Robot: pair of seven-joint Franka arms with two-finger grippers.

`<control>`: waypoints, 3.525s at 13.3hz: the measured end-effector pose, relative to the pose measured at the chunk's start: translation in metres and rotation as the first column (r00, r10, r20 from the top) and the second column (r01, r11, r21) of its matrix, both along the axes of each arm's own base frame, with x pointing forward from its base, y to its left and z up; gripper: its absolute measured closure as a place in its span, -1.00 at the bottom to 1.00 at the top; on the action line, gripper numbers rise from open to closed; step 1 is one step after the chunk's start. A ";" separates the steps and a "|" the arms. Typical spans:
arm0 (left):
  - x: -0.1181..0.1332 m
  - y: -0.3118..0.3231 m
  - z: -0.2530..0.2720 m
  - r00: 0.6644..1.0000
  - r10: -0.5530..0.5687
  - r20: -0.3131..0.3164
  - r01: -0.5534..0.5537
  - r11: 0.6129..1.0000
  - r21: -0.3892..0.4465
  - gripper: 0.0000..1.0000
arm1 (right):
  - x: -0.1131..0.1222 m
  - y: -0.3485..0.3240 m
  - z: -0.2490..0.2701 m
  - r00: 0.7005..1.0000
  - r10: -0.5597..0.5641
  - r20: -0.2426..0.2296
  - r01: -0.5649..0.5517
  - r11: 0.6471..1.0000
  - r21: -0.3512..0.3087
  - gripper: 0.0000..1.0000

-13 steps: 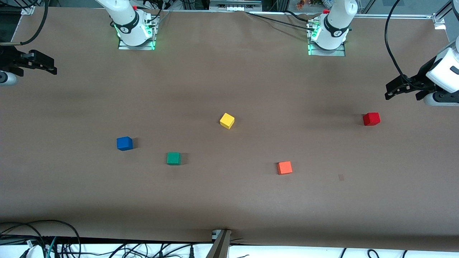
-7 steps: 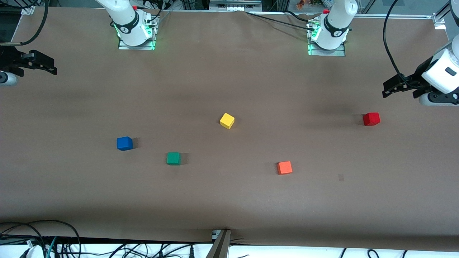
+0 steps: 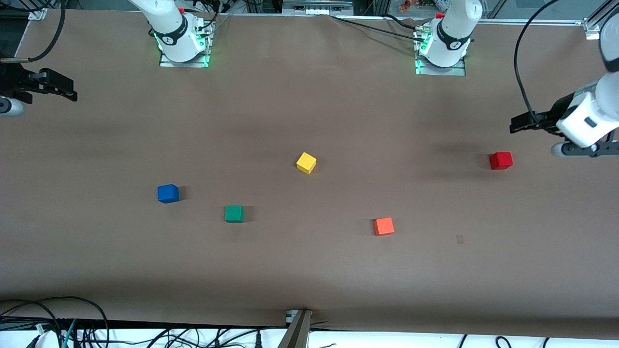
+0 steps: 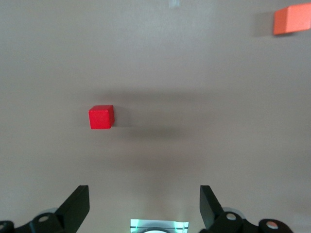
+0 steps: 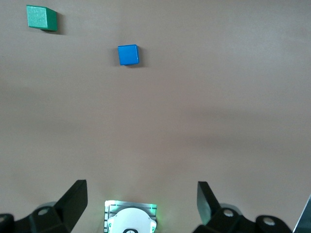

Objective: Pass red block to right arm, stack on blue
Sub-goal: 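Reach the left gripper down to the red cube and close on it, then lift the red cube with the left gripper toward the table middle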

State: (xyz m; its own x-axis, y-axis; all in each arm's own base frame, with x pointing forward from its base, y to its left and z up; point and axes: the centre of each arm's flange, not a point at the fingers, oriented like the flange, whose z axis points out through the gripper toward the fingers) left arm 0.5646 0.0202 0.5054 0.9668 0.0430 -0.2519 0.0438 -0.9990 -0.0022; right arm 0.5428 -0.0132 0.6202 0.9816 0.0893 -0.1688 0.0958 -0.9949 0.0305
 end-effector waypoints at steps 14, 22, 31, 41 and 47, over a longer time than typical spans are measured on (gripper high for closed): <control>-0.026 0.099 -0.244 0.999 -0.050 0.019 0.049 0.996 0.077 -1.00 | 0.001 -0.001 0.002 1.000 -0.001 0.007 0.001 1.000 0.000 -1.00; -0.055 0.108 -0.271 0.994 -0.092 0.053 0.089 0.994 0.065 -1.00 | 0.004 -0.001 -0.002 1.000 -0.002 0.003 0.002 1.000 -0.001 -1.00; -0.072 0.116 -0.310 0.990 -0.083 0.110 0.077 0.995 0.060 -1.00 | 0.005 -0.001 -0.004 1.000 -0.003 -0.002 0.003 1.000 -0.001 -1.00; -0.075 0.124 -0.328 0.987 -0.112 0.116 0.107 0.993 0.050 -0.12 | 0.008 0.001 -0.008 1.000 -0.002 -0.003 0.002 1.000 0.021 -1.00; -0.032 0.102 -0.254 0.973 -0.228 -0.043 0.225 0.972 -0.064 -0.12 | 0.017 0.002 -0.024 1.000 -0.002 -0.032 0.002 1.000 0.022 -1.00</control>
